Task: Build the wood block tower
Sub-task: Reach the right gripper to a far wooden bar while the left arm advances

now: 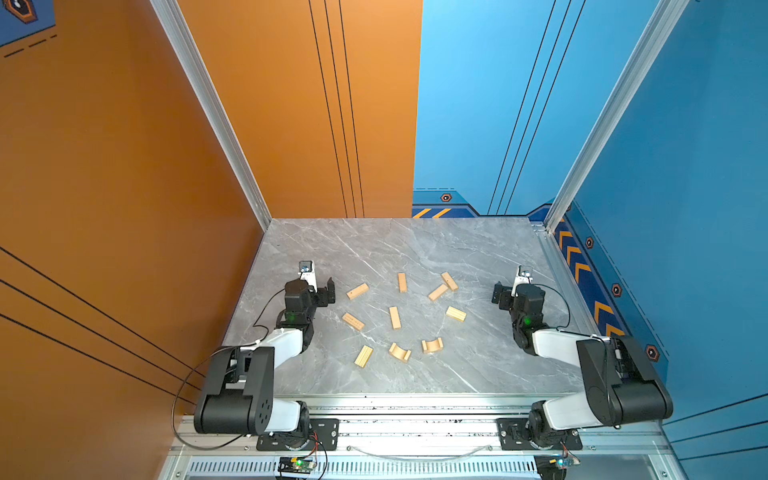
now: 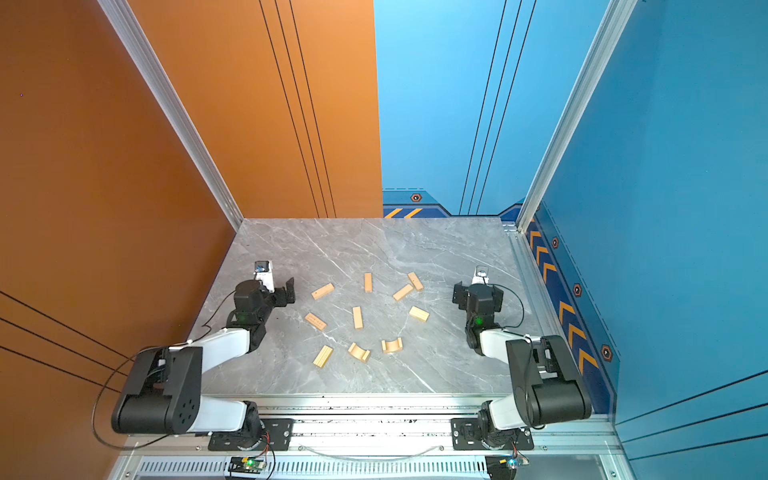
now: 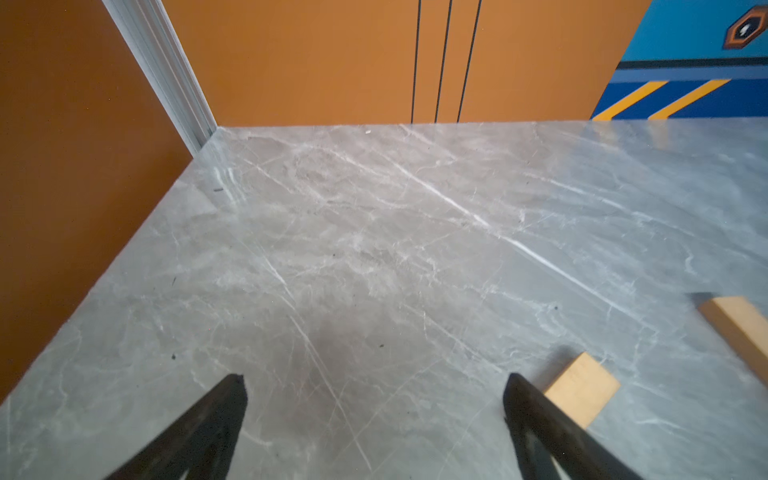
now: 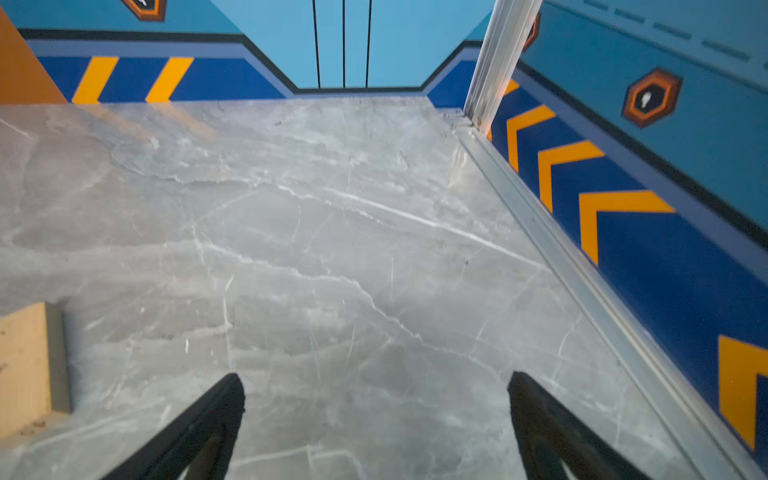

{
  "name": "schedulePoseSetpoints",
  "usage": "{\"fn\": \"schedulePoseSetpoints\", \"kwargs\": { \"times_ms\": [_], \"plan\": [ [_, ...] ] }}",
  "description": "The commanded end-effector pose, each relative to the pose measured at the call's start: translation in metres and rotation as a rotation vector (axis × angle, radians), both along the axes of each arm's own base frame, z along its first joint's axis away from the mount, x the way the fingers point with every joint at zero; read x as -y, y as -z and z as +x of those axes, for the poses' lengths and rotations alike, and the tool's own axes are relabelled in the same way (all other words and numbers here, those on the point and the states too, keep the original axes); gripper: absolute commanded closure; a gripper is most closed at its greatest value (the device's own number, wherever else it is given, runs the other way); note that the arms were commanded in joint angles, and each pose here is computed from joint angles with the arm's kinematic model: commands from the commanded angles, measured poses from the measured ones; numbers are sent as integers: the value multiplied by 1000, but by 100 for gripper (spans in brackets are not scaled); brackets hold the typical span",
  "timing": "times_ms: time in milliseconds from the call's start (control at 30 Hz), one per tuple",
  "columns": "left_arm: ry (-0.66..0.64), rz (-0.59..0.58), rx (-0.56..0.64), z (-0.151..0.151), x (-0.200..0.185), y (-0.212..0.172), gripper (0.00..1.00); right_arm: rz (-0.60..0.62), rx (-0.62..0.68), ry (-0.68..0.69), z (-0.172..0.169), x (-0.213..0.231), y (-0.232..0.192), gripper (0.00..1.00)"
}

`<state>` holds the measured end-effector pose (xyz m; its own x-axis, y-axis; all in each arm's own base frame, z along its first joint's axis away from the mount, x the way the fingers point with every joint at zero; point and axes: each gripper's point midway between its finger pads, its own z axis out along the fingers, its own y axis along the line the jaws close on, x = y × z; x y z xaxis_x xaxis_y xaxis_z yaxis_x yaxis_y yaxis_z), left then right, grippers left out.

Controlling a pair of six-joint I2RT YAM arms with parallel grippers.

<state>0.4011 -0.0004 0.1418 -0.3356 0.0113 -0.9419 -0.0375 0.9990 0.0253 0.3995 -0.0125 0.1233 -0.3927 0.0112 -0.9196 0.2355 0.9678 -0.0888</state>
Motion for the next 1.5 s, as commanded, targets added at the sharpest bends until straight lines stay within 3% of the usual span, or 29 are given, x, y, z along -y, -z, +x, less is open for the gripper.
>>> {"fn": "schedulePoseSetpoints", "kwargs": {
  "times_ms": [0, 133, 233, 400, 633, 733, 867, 967, 1133, 1467],
  "plan": [
    [-3, 5, -30, -2, 10, -18, 2, -16, -70, 63, 5, 4, -38, 0],
    [50, 4, -36, 0, 39, -49, 2, 83, -35, 186, 2, 3, -74, 0],
    [72, 17, -61, -3, 69, -60, 2, 191, -142, 53, 10, -28, -75, 0],
    [136, 58, -125, -18, 126, -68, 2, 122, -274, -37, 17, -72, -75, 0],
    [164, 73, -198, -65, 166, -75, 2, 97, -456, -109, 27, -122, -43, 0],
    [180, 39, -198, -79, 173, -77, 2, 60, -515, -108, 33, -130, -25, 9],
    [192, 10, -211, -86, 174, -77, 2, 97, -587, -153, 43, -147, -2, 27],
    [195, 23, -222, -86, 173, -75, 2, 124, -627, -179, 49, -159, 12, 33],
    [232, 55, -258, -84, 181, -65, 2, 131, -667, -201, 62, -173, 30, 38],
    [251, 81, -316, -69, 185, -51, 2, 134, -753, -211, 72, -185, 72, 35]
  ]
}}
